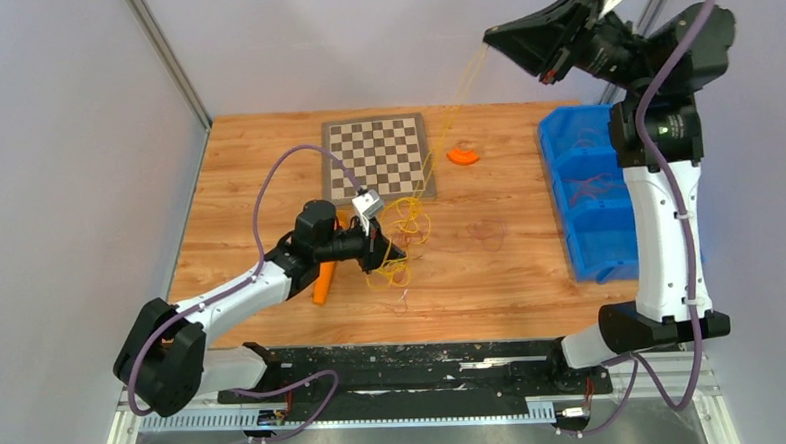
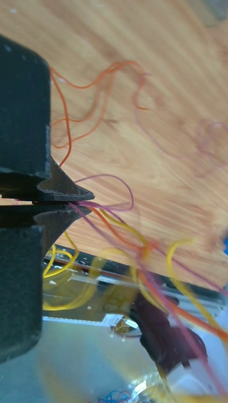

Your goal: Untangle the cables

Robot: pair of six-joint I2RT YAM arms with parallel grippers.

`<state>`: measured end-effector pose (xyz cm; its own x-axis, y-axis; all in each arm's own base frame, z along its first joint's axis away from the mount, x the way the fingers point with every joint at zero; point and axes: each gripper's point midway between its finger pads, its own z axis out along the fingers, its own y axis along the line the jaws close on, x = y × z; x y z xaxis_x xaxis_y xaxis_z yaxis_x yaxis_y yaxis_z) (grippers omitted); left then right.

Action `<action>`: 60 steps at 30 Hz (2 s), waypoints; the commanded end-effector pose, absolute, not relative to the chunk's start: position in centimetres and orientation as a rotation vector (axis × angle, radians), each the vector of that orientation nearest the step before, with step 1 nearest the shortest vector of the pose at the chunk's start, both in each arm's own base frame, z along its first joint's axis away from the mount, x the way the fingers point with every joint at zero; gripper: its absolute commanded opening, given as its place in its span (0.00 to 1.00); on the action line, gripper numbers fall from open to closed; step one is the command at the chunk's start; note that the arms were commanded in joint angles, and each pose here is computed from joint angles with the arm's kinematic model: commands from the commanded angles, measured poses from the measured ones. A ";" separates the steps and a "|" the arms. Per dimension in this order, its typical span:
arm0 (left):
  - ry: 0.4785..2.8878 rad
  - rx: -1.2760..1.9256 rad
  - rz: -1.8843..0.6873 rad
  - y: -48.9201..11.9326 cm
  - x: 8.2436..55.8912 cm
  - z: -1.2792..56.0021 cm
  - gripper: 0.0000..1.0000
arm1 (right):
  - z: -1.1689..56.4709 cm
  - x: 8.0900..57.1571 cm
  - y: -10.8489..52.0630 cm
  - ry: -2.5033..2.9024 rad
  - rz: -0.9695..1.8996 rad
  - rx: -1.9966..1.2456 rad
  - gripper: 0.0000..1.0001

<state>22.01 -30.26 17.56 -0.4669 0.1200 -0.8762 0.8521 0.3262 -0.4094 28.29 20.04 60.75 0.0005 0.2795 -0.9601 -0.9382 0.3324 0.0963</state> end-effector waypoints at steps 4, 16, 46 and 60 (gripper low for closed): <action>2.103 0.730 -1.143 -26.5 20.5 10.4 0.00 | 68.6 29.8 12.7 1.004 0.811 -0.493 0.00; 2.269 0.664 -1.084 -23.1 18.0 5.4 0.00 | 72.5 32.1 4.2 0.901 0.573 -0.303 0.00; 2.186 0.223 -1.398 -27.3 26.0 19.6 0.00 | 23.4 23.3 26.9 1.863 1.091 -1.139 0.97; 2.200 0.059 -1.513 -27.4 27.0 20.1 0.00 | 18.1 23.4 33.5 2.065 1.279 -1.046 0.95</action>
